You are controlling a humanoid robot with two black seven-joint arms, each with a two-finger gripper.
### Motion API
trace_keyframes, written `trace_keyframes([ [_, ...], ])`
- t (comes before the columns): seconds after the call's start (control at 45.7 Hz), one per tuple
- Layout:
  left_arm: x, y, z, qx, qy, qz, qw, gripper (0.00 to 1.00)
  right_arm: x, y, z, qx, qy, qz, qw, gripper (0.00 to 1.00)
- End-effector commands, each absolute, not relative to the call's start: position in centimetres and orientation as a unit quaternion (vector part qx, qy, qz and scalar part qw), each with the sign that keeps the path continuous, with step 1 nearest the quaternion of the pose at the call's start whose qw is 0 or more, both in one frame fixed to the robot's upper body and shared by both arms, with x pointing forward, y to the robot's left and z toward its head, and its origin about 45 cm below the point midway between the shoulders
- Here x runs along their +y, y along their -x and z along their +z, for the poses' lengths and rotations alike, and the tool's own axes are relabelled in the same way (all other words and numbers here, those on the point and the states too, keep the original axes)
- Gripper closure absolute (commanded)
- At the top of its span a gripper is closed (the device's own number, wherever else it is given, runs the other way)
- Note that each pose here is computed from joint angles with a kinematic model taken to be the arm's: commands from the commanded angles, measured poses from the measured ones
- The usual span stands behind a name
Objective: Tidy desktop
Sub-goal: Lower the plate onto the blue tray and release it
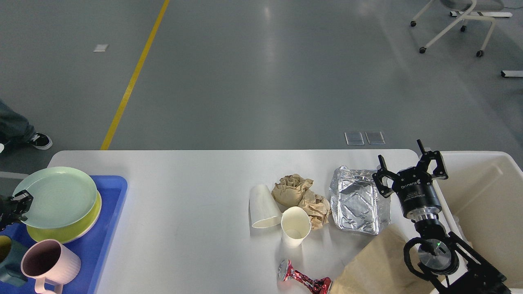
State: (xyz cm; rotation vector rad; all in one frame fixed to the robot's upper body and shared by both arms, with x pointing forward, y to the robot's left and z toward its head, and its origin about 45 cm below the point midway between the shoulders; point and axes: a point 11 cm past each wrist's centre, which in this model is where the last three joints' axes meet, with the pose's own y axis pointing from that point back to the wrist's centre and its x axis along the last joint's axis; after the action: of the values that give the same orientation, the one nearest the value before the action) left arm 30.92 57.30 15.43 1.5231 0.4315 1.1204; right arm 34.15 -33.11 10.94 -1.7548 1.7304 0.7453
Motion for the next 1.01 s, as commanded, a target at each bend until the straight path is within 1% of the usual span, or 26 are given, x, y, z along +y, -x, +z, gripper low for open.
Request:
trace_keyframes([
  [0.0,57.36,-30.49,15.04,0.188,-0.65,0.472,0.564,1.0,-33.1,-34.15,10.95,0.645,0.655,0.278,0.279,0.0],
  [0.503,57.06,-30.2,14.73,0.193,-0.655,0.459,0.569,0.99,-33.11,-34.15,10.95,0.645,0.654,0.278,0.28,0.0],
  [0.525,57.12,-30.17,14.77,0.193,-0.655,0.459,0.568,0.97,-33.1,-34.15,10.95,0.645,0.655,0.278,0.279,0.0],
  [0.547,57.11,-30.08,14.69,0.194,-0.655,0.459,0.568,0.88,-33.1,-34.15,10.95,0.645,0.655,0.278,0.279,0.0],
  [0.656,57.07,-30.18,14.74,0.193,-0.654,0.46,0.569,0.61,-33.11,-34.15,10.95,0.645,0.654,0.278,0.28,0.0],
  [0.788,57.11,-30.32,14.83,0.19,-0.653,0.464,0.567,0.39,-33.11,-34.15,10.95,0.645,0.654,0.278,0.28,0.0],
  [0.919,57.14,-30.53,15.06,0.187,-0.652,0.466,0.567,0.3,-33.11,-34.15,10.95,0.645,0.654,0.278,0.28,0.0],
  [0.985,57.11,-30.64,15.16,0.186,-0.652,0.467,0.568,0.28,-33.11,-34.15,10.95,0.645,0.654,0.278,0.28,0.0],
])
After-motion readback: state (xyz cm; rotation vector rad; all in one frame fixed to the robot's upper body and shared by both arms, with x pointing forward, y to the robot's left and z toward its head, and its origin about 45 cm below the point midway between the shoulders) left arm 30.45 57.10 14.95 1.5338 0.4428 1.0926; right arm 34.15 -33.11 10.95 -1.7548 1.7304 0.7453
